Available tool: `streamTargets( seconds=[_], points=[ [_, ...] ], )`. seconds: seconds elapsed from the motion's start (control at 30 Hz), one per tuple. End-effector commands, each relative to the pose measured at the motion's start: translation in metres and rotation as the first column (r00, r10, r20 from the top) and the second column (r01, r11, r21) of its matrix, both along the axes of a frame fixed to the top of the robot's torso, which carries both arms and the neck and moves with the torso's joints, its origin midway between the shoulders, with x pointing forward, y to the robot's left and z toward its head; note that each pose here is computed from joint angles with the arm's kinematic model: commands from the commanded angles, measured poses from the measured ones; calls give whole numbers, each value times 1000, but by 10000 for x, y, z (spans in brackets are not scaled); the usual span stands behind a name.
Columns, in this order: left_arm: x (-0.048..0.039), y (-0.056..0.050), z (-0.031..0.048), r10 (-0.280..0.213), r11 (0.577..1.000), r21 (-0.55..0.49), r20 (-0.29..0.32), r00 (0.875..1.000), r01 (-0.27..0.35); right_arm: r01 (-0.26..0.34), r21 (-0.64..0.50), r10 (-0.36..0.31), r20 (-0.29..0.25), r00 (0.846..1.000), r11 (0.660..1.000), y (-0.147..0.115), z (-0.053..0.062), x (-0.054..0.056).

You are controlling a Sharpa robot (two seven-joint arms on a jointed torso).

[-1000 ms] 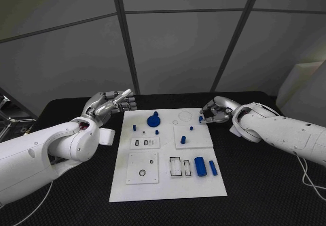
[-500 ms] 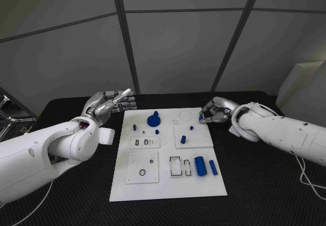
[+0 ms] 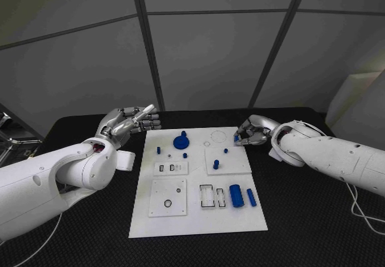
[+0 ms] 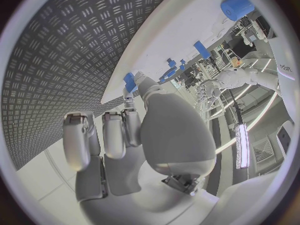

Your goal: Assemble the parts on the task board

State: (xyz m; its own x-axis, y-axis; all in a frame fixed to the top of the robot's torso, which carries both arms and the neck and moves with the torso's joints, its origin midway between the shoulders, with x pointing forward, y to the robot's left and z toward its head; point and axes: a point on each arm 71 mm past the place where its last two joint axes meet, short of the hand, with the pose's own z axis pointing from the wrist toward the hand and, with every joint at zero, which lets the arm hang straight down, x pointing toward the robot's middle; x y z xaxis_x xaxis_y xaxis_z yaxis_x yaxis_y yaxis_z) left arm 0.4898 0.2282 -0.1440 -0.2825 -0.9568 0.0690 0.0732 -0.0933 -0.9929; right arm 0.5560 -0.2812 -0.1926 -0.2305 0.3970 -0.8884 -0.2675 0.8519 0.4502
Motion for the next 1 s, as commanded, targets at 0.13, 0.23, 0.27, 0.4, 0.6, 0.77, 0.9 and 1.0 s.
streamTargets(
  seconds=[0.13,0.23,0.27,0.4,0.6,0.77,0.9,1.0],
  points=[
    [-1,-9,13,-12,1000,-1,6,1000,12,-2,-10,2,5,1000,1000,12,11,4],
    [0,-8,13,-12,1000,-1,6,1000,12,-2,-3,2,28,1000,1000,26,31,-3],
    [0,-8,13,-12,1000,-1,6,1000,12,-3,2,3,38,999,1000,32,40,-7],
    [3,1,11,-10,1000,-1,6,1000,10,-2,43,-2,88,996,999,71,102,-48],
    [6,24,10,-5,1000,1,6,1000,5,-12,103,-2,134,991,995,181,246,-112],
    [10,43,9,0,1000,3,6,1000,0,-52,148,29,154,988,988,411,375,-217],
    [23,41,4,1,1000,3,6,1000,-1,-99,163,74,154,985,982,675,433,-311],
    [38,35,-3,2,1000,3,5,1000,-2,-136,156,112,150,982,978,895,449,-355]
  ],
)
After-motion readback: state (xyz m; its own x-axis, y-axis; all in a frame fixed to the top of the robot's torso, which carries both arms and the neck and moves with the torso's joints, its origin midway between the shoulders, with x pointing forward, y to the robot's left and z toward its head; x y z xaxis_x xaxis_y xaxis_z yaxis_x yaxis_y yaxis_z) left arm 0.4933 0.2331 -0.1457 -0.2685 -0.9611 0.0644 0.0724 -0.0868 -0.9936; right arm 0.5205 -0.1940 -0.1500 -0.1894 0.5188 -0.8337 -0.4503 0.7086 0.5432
